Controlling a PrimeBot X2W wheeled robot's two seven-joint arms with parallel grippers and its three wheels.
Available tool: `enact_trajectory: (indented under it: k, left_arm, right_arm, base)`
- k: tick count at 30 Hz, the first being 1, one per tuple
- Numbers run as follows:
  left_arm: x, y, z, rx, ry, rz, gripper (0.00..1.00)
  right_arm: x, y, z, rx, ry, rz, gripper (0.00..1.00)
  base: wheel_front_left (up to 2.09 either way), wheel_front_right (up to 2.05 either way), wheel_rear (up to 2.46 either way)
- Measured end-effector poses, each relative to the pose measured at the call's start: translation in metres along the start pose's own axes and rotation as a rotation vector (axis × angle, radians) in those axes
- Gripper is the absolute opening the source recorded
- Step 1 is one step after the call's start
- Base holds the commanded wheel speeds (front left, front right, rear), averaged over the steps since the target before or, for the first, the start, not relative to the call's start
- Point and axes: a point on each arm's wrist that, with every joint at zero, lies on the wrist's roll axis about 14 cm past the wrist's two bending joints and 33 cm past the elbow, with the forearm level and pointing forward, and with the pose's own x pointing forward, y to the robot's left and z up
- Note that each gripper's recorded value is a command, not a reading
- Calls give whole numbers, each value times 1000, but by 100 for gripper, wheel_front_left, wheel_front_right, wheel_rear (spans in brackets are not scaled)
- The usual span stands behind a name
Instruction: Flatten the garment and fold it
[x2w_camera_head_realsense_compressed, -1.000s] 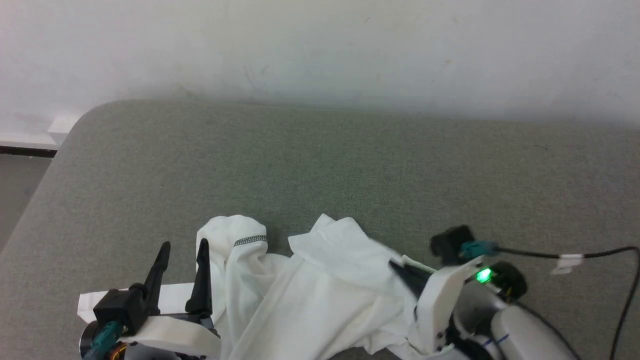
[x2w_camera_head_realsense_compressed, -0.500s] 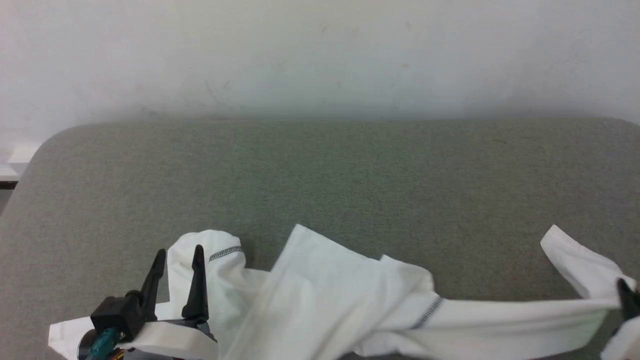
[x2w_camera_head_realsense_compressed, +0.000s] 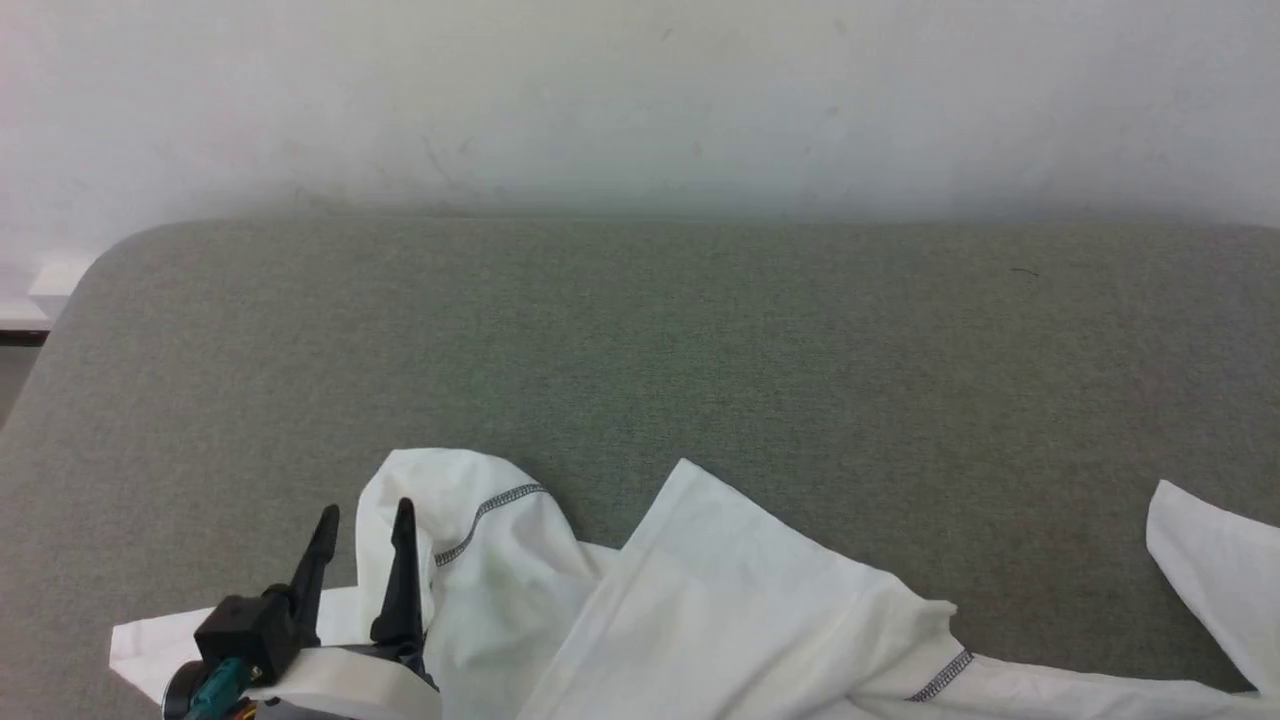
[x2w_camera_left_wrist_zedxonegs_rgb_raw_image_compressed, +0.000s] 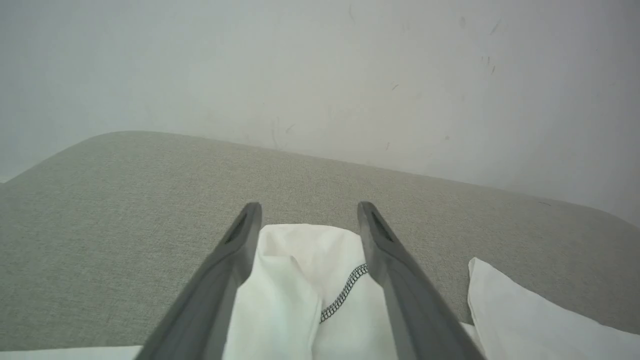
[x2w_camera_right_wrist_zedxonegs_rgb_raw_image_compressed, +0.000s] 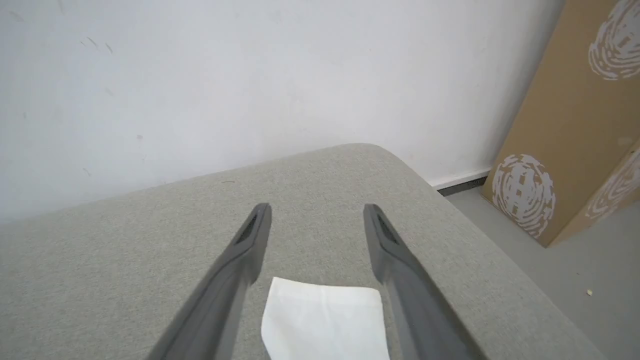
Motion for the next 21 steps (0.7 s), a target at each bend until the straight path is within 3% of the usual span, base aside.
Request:
enact_trajectory:
  k: [4, 8, 11, 16, 21]
  left_arm:
    - [-4, 4, 0, -1, 0, 14, 100]
    - [-4, 6, 2, -7, -7, 23, 100]
    - [-3, 7, 3, -11, -14, 29, 100]
    - [-1, 9, 2, -17, -12, 42, 100]
    - [1, 14, -1, -21, -1, 63, 100]
  right_arm:
    - [17, 70, 8, -24, 13, 193, 100]
    - [8, 170, -31, -58, 223, 491, 100]
    - [-14, 225, -68, -114, 405, 686, 100]
    - [-42, 275, -110, -226, 618, 890, 100]
    - [-51, 285, -145, -330, 782, 954, 100]
  base:
    - [0, 0, 0]
    - [0, 0, 0]
    - [0, 0, 0]
    - [0, 0, 0]
    - [0, 0, 0]
